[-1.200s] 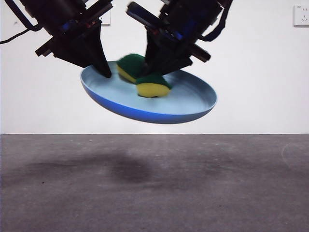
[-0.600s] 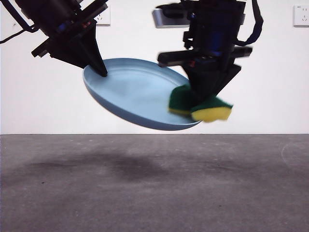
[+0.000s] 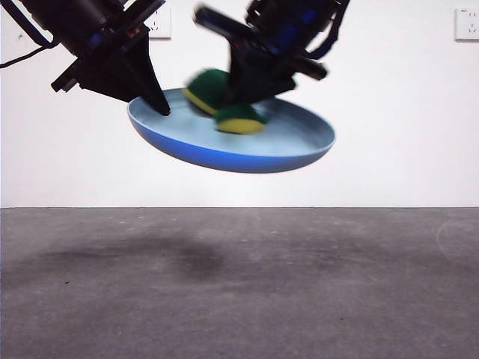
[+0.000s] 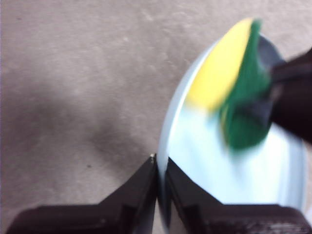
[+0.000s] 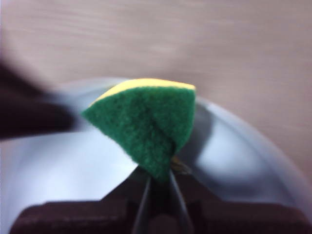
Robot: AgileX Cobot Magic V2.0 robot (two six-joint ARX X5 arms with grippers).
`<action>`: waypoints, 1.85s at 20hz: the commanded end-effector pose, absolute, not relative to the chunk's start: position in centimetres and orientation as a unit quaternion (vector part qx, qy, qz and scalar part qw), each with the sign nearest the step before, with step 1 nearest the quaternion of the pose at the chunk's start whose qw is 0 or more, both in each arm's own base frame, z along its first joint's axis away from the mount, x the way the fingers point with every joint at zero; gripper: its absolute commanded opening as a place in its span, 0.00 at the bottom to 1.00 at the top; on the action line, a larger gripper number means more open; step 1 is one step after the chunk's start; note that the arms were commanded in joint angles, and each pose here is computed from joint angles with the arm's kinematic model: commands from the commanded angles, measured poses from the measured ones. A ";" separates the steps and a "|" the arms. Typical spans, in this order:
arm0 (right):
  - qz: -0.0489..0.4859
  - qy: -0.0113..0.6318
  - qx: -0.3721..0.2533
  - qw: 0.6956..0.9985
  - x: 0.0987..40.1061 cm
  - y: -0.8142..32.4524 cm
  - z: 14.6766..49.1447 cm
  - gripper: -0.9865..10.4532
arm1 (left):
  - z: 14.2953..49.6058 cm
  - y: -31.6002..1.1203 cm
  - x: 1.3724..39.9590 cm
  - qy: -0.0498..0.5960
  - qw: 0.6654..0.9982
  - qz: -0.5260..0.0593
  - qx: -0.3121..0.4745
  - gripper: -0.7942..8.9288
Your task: Pick up the plate,pick up the cloth,clean the plate with the cloth
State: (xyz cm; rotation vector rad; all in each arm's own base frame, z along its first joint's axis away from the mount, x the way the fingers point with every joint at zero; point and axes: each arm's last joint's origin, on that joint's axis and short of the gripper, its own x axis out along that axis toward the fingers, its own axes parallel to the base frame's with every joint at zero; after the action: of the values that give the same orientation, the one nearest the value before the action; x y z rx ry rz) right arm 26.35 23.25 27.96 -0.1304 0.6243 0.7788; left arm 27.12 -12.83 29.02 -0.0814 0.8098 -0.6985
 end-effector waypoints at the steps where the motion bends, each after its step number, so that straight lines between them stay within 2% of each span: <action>1: 0.427 0.352 -0.039 0.832 25.8 23.5 26.8 0.08 | 29.6 -13.2 27.3 0.357 0.859 -0.364 -0.051 0.07; 4: 0.434 0.424 -0.062 0.793 24.7 22.9 25.7 0.08 | 29.9 -13.0 27.8 0.339 0.868 -0.356 -0.067 0.07; 6: 0.387 0.468 -0.113 0.786 24.2 22.0 24.8 0.08 | 29.9 -12.7 27.9 0.340 0.869 -0.351 -0.074 0.07; 9: 0.243 0.481 -0.205 0.817 24.2 20.7 24.3 0.08 | 29.6 -12.7 27.6 0.362 0.862 -0.349 -0.073 0.07; 11: 0.162 0.442 -0.241 0.849 24.8 20.4 24.7 0.08 | 29.3 -12.7 27.2 0.383 0.851 -0.353 -0.071 0.07; 12: 0.143 0.413 -0.238 0.867 25.2 20.6 25.1 0.08 | 29.1 -12.9 27.0 0.389 0.845 -0.363 -0.060 0.07; 14: 0.154 0.377 -0.210 0.889 25.8 21.1 25.6 0.08 | 28.9 -13.2 26.7 0.397 0.839 -0.369 -0.043 0.07; 16: 0.189 0.341 -0.173 0.904 26.3 21.7 26.2 0.08 | 28.8 -13.3 26.4 0.403 0.835 -0.373 -0.032 0.07; 19: 0.258 0.303 -0.121 0.910 26.6 22.5 27.2 0.08 | 28.6 -13.3 26.3 0.410 0.840 -0.354 -0.011 0.07; 22: 0.302 0.287 -0.076 0.906 26.3 22.7 28.3 0.08 | 28.3 -13.0 26.3 0.417 0.857 -0.303 0.023 0.07; 26: 0.315 0.233 -0.031 0.919 24.2 20.9 32.6 0.08 | 27.6 -12.3 26.8 0.423 0.878 -0.207 0.086 0.07; 32: 0.326 0.126 0.012 0.937 19.1 16.5 39.3 0.08 | 23.6 -12.2 29.7 0.468 0.862 -0.171 0.095 0.07; 37: 0.316 0.138 0.006 0.938 16.7 14.3 40.3 0.08 | 19.9 -12.4 32.1 0.480 0.861 -0.116 0.119 0.08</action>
State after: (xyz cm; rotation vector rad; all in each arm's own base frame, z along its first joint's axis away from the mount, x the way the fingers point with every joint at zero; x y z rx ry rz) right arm 16.63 14.25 40.72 0.0137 0.2555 0.6555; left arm 31.80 -12.61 20.74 0.2156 0.9928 -0.2867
